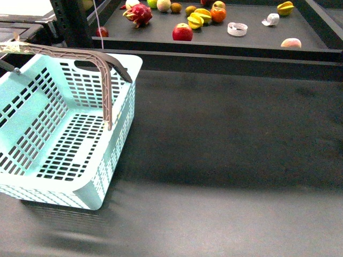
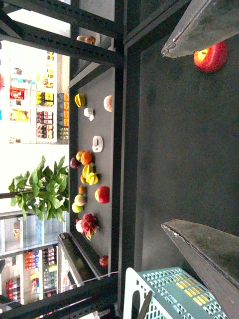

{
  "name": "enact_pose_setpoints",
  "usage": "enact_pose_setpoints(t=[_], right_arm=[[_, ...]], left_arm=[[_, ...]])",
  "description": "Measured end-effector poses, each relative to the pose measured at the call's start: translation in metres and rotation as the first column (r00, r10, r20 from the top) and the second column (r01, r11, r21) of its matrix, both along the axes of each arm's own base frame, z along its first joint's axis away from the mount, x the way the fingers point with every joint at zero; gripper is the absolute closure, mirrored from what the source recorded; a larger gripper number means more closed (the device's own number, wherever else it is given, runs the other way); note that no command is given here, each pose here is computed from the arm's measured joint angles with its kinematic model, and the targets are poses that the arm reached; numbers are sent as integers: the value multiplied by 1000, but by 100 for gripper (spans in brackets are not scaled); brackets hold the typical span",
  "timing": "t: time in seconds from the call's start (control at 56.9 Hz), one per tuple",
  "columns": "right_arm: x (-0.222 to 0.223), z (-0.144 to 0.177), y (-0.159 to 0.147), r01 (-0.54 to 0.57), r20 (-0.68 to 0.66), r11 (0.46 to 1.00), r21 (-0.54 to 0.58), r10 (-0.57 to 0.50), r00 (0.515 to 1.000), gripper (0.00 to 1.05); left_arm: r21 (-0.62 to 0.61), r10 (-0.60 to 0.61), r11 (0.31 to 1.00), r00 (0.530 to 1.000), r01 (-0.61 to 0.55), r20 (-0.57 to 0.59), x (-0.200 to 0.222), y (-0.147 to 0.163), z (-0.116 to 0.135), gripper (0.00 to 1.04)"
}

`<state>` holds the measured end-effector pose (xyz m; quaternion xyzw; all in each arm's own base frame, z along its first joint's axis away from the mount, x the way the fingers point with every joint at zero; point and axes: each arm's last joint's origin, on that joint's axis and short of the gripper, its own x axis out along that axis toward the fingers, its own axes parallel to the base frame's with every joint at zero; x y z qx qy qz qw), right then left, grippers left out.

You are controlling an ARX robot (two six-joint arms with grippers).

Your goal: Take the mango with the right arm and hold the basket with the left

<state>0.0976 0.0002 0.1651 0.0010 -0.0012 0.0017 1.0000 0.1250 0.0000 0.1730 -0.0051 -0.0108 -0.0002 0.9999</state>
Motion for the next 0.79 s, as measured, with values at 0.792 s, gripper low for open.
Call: enact_pose_setpoints(t=[0.792], right_arm=[[0,0,0,0,0,1000,0,0,1000,8]], left_arm=[[3,0,1000,1000,0,-13,-27,0,-3,101]])
